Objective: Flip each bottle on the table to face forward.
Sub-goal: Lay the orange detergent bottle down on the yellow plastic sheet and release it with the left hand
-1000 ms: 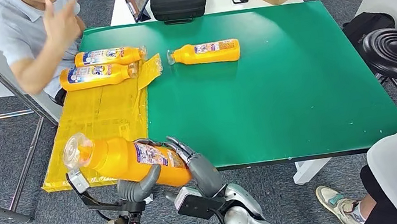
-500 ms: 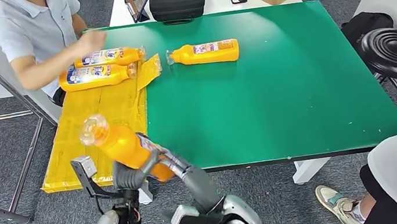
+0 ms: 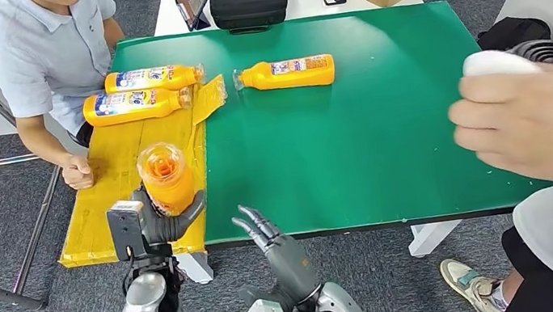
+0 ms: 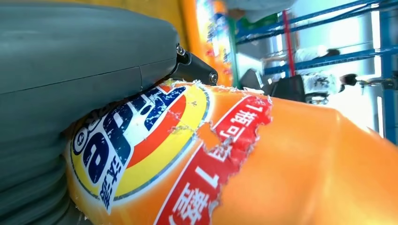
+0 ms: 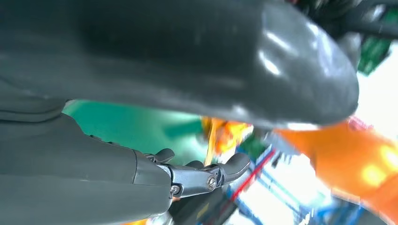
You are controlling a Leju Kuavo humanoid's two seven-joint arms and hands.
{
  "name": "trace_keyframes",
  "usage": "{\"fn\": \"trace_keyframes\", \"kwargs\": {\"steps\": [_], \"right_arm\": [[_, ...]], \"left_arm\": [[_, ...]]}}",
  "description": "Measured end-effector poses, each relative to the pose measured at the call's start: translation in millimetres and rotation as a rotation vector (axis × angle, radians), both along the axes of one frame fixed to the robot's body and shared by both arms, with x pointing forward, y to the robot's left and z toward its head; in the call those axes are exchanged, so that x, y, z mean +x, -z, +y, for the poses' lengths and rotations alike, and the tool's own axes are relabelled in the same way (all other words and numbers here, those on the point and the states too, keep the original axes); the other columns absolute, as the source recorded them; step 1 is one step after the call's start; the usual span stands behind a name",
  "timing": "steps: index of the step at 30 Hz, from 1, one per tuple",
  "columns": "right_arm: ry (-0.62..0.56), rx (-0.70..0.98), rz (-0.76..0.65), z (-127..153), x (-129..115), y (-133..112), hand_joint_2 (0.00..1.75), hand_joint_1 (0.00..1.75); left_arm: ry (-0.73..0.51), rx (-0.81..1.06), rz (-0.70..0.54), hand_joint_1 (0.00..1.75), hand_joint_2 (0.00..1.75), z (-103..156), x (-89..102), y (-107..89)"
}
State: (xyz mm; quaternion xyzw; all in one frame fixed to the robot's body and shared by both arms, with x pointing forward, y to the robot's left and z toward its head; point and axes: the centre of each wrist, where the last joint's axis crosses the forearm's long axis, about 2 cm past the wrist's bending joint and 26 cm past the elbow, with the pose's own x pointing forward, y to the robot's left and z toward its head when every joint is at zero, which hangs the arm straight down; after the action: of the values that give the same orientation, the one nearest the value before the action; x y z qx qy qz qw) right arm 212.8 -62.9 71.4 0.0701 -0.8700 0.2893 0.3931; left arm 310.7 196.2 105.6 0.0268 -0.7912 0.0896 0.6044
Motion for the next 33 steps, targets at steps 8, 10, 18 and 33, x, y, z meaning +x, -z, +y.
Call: {"fn": "trace_keyframes", "kwargs": {"steps": [8, 10, 18, 33], "right_arm": [[0.005, 0.052, 0.046, -3, -3, 0, 0.00, 0.00], [-0.023, 0.058, 0.057, -1, -3, -1, 0.00, 0.00], [-0.120, 0.076, 0.079, 11, -3, -8, 0.00, 0.00], [-0.159, 0.085, 0.084, 19, -6, -11, 0.00, 0.00]], "left_arm": [[-0.201, 0.709, -0.075, 1.75, 1.75, 12, 38.0, -8.0], [-0.187, 0.928, -0.064, 1.75, 1.75, 13, 48.1, -4.3], [-0.071, 1.284, 0.217, 1.75, 1.75, 17, 69.1, 14.1], [-0.008, 1.379, 0.381, 1.75, 1.75, 28, 76.4, 20.1]]}}
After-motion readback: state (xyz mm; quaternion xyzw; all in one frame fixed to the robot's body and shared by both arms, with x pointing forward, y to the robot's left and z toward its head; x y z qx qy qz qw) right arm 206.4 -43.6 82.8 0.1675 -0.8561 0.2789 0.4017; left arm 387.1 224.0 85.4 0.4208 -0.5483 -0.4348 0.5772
